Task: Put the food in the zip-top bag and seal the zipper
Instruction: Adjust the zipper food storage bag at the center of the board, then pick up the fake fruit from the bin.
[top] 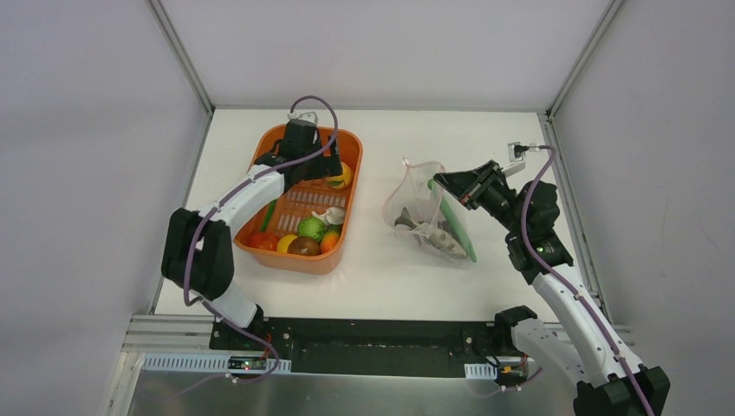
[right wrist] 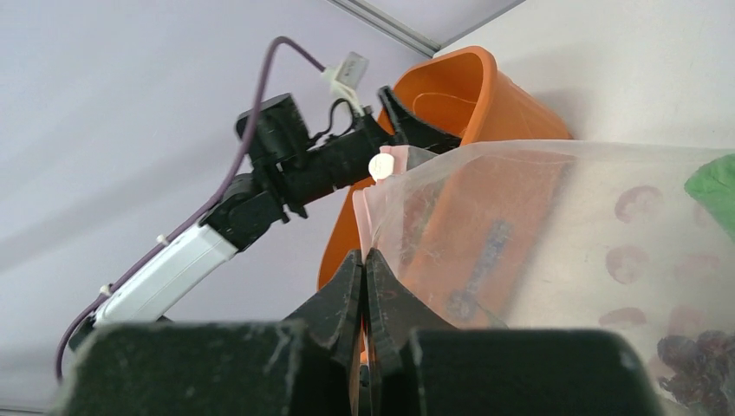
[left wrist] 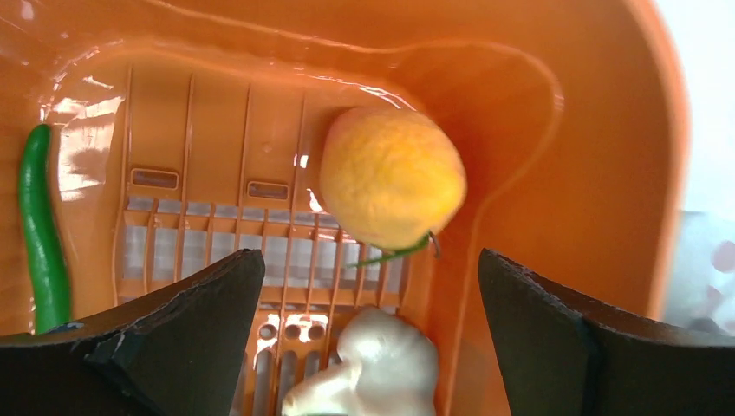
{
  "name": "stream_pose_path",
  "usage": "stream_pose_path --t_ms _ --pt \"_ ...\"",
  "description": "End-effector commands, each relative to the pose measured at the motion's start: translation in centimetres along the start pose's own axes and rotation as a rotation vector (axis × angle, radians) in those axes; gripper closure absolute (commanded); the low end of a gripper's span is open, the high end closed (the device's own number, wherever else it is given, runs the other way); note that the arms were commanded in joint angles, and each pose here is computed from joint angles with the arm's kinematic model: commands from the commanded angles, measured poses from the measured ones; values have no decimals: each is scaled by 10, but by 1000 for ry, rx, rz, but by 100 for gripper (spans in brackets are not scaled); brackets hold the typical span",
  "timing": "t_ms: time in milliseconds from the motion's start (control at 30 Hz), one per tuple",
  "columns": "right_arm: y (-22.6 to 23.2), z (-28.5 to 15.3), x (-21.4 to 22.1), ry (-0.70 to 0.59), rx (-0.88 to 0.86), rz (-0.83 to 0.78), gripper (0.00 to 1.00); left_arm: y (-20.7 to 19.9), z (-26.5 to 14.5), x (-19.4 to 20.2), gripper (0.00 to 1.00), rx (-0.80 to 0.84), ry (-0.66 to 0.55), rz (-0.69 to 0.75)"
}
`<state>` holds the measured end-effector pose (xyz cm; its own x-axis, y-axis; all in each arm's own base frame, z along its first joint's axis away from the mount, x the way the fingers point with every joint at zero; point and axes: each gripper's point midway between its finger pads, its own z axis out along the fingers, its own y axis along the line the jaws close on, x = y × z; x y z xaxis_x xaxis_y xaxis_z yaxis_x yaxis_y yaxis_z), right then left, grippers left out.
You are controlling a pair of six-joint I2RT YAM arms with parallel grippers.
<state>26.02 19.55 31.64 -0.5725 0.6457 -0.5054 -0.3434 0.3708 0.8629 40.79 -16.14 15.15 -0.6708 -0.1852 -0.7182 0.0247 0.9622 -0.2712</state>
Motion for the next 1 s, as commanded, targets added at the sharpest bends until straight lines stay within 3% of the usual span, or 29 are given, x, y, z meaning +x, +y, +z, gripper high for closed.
stream_pose_path --t_ms 0,200,333,600,833,967 --pt "26 -7 -13 -54 -79 -27 96 -6 22 -27 5 25 -57 -73" --pt "25 -6 -13 -47 -76 -21 96 -15 50 -28 10 87 -32 -102" --pt "25 -6 -12 -42 -78 -14 96 -23 60 -19 19 137 17 -110" --pt "22 -7 -11 -51 -68 -1 95 -24 61 13 22 185 86 -137" --pt "24 -5 -11 -41 -73 0 95 -22 63 25 32 181 124 -145" --pt "23 -5 -11 -43 -70 0 95 -25 57 27 47 201 132 -142"
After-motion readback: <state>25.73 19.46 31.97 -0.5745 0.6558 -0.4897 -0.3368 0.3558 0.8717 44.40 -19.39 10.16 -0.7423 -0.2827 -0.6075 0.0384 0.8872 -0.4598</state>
